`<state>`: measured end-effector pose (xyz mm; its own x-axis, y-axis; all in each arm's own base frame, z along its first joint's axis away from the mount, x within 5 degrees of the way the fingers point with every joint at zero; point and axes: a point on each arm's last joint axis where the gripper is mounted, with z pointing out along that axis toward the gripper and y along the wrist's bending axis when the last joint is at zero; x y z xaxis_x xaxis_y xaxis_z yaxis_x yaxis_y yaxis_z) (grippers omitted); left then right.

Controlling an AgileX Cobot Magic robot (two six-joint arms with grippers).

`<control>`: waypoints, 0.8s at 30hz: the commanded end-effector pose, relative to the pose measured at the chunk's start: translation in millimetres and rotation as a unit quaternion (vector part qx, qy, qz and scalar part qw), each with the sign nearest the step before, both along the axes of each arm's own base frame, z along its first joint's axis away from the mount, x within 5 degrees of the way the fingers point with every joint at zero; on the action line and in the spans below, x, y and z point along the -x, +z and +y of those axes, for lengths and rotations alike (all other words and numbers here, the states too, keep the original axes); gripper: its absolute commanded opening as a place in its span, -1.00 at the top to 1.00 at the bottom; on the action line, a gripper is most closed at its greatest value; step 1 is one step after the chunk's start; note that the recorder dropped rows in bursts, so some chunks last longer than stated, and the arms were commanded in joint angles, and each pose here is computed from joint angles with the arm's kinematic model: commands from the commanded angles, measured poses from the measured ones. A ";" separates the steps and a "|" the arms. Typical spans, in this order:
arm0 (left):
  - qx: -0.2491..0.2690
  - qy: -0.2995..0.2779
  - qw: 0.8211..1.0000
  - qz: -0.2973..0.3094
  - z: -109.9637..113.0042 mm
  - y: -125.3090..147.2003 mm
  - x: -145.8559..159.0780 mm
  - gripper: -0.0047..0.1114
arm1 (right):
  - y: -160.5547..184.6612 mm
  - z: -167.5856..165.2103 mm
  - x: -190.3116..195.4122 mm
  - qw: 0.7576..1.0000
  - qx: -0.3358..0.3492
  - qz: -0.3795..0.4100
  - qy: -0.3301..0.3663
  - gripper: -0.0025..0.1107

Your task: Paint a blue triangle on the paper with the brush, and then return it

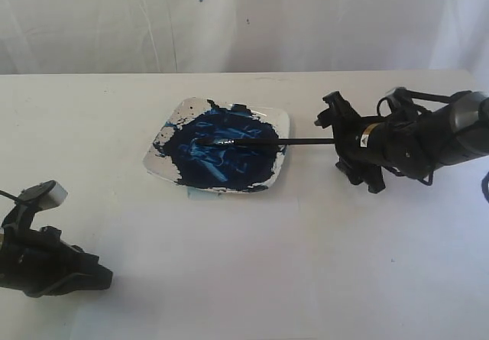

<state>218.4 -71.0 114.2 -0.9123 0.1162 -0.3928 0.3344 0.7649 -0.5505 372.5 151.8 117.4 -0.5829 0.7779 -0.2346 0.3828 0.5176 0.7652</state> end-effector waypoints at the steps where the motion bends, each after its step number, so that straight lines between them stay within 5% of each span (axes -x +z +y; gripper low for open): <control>1: -0.008 -0.003 1.000 -0.005 0.2 0.8 1.6 0.92 | -8.7 5.6 -5.1 1.000 -0.007 0.008 -0.003 -0.39; 24: -0.008 -0.003 1.000 -0.005 0.2 0.8 1.6 0.92 | -22.6 12.8 -22.7 0.999 -0.033 0.017 -0.023 0.05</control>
